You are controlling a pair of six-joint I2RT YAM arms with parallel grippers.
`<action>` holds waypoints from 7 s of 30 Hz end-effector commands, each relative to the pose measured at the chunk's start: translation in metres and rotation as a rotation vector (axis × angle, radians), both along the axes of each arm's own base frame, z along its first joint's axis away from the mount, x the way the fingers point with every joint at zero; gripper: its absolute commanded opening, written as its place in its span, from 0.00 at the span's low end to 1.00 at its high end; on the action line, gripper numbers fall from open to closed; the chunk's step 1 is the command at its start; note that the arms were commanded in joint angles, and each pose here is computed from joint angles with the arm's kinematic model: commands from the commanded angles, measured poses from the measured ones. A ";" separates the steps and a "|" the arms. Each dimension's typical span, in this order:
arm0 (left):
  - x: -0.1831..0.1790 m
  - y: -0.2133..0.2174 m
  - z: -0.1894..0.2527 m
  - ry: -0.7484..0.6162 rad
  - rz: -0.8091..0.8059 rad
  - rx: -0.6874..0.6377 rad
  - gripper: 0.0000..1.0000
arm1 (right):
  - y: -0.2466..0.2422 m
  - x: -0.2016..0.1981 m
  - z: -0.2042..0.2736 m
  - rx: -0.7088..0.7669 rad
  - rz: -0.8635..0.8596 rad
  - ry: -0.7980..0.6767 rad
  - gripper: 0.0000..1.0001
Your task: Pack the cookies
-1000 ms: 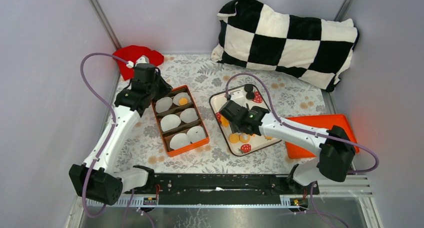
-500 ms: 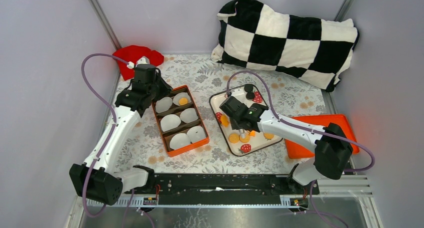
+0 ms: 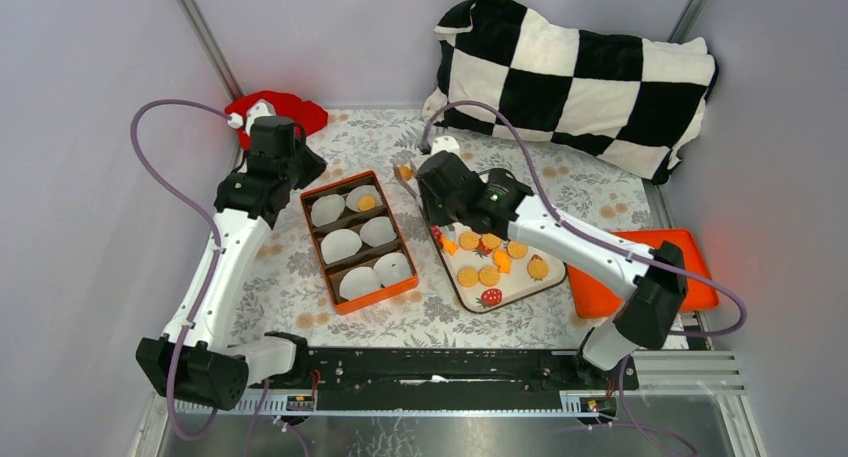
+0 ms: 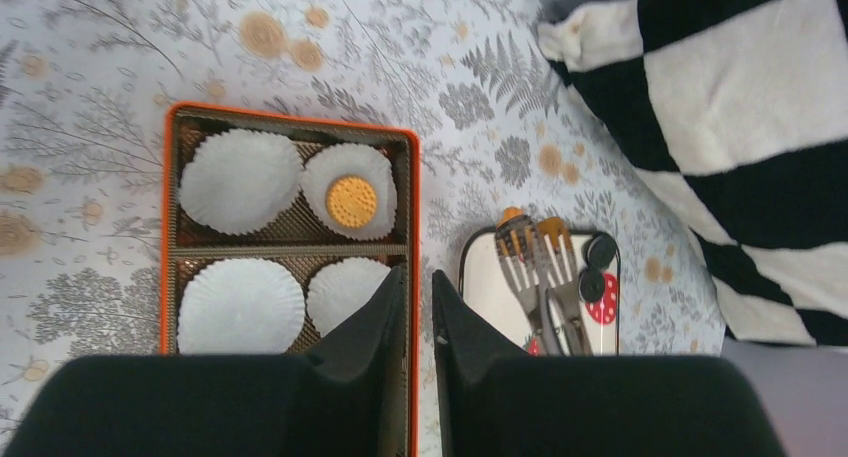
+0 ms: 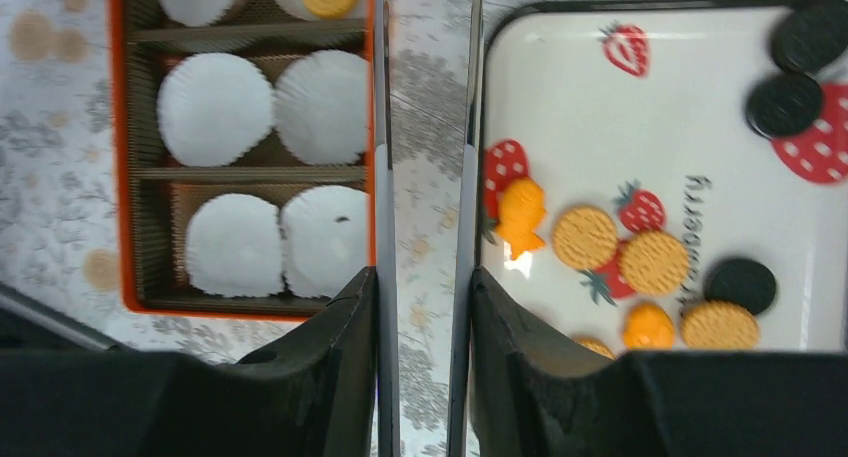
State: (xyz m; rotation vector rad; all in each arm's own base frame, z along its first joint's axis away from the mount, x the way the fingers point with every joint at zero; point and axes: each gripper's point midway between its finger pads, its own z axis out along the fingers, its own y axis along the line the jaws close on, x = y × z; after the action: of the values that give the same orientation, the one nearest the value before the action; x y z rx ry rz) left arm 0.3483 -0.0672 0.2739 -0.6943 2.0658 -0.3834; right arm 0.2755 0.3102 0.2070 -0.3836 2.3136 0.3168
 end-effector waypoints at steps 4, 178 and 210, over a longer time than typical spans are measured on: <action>0.001 0.043 0.030 -0.024 0.153 0.020 0.20 | 0.087 -0.003 -0.002 0.034 0.227 0.049 0.11; 0.005 0.036 0.022 -0.040 -0.023 -0.003 0.26 | 0.065 -0.055 0.005 -0.080 0.216 -0.024 0.54; -0.006 0.038 0.023 -0.056 -0.027 0.018 0.26 | 0.119 -0.092 -0.109 -0.229 0.346 0.162 0.69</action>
State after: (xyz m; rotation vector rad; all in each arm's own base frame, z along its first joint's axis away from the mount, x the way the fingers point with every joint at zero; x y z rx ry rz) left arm 0.3445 -0.0340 0.2959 -0.6600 2.0333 -0.4230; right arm 0.1748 0.4147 0.0947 -0.9437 2.4688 0.2428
